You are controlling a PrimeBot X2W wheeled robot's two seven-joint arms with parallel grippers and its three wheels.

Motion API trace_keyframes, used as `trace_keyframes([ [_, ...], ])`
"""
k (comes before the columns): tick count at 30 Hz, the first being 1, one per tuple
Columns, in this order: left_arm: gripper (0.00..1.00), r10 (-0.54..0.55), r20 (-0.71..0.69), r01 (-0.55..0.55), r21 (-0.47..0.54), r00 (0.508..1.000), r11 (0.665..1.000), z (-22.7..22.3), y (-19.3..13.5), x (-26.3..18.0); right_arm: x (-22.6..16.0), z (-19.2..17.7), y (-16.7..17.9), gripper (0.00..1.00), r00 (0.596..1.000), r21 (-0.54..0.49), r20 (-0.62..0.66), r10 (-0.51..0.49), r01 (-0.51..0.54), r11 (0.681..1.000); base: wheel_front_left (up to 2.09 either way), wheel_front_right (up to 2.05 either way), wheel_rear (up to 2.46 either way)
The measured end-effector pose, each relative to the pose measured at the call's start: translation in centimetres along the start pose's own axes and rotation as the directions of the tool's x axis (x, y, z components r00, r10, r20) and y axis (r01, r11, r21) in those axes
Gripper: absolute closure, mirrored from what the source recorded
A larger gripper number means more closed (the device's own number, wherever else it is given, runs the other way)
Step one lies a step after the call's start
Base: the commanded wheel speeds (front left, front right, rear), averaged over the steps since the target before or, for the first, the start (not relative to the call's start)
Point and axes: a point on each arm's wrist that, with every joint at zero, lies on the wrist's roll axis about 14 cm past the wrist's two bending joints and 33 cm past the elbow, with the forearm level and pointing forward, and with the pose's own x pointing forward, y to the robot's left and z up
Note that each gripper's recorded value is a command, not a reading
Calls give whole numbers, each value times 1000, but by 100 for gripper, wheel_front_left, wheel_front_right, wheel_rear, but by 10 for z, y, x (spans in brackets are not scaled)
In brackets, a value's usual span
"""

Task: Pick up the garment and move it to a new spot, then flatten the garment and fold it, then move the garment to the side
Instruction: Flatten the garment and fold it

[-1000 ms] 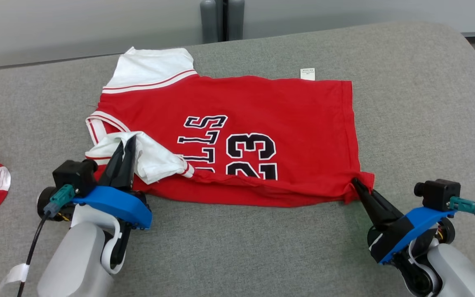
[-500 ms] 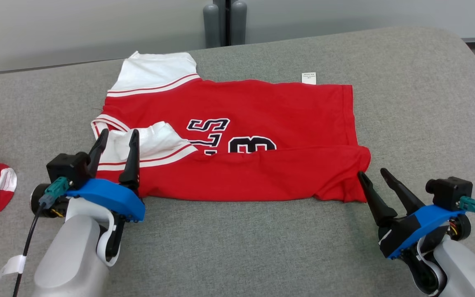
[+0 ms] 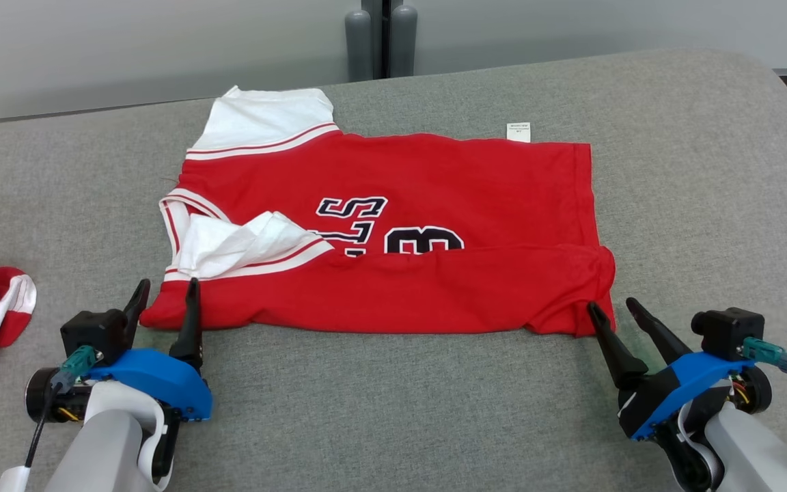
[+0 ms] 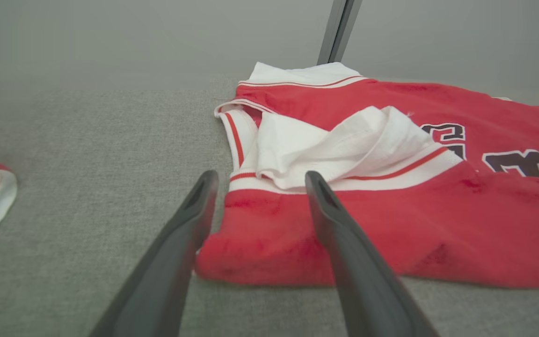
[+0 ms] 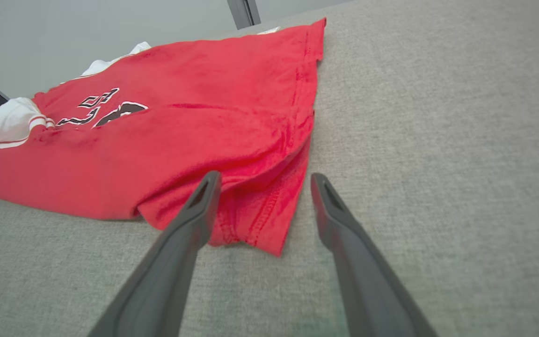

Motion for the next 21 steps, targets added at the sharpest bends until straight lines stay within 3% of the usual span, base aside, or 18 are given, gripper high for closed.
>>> trace_keyframes([
  [18,0,68,-145,-70,-5,987,998,-45,19,-11,14,-30,13,0,996,1,-84,-15,15,1000,0,0,0],
  [19,0,70,-150,-71,-5,986,997,-46,20,-12,15,-32,13,28,996,-3,-91,-17,17,1000,0,0,0],
  [20,6,69,-153,-72,-8,986,997,-47,19,-13,15,-33,12,73,995,-8,-95,-18,17,1000,0,0,0],
  [21,51,70,-154,-73,-12,986,997,-48,18,-13,15,-33,13,100,995,-9,-95,-19,18,1000,0,0,0],
])
